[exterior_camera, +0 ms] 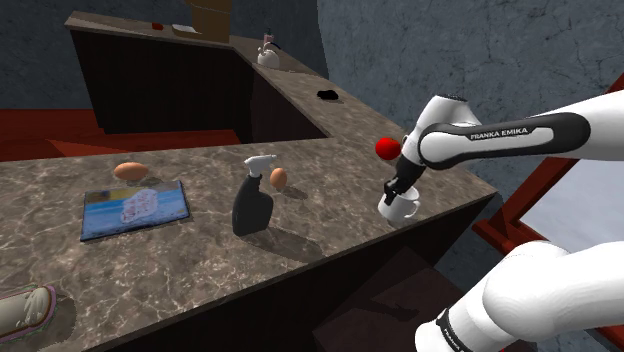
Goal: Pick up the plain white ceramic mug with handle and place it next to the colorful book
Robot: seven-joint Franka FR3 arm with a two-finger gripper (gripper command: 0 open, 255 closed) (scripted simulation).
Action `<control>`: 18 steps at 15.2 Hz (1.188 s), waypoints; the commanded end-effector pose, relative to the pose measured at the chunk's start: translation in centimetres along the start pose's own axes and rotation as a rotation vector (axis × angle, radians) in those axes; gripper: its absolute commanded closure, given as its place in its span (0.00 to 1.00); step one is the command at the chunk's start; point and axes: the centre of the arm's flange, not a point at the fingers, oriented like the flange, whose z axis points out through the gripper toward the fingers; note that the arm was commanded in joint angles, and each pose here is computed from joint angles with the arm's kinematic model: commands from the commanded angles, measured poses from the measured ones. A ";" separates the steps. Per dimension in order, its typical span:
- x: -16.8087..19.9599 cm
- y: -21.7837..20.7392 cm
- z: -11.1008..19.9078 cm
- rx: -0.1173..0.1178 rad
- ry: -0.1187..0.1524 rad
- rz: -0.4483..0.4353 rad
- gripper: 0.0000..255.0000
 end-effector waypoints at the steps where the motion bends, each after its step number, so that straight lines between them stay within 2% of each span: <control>1: 0.1 0.0 -1.0 0.000 0.000 0.000 1.00; 18: 0.4 0.0 -10.0 0.000 0.000 0.000 1.00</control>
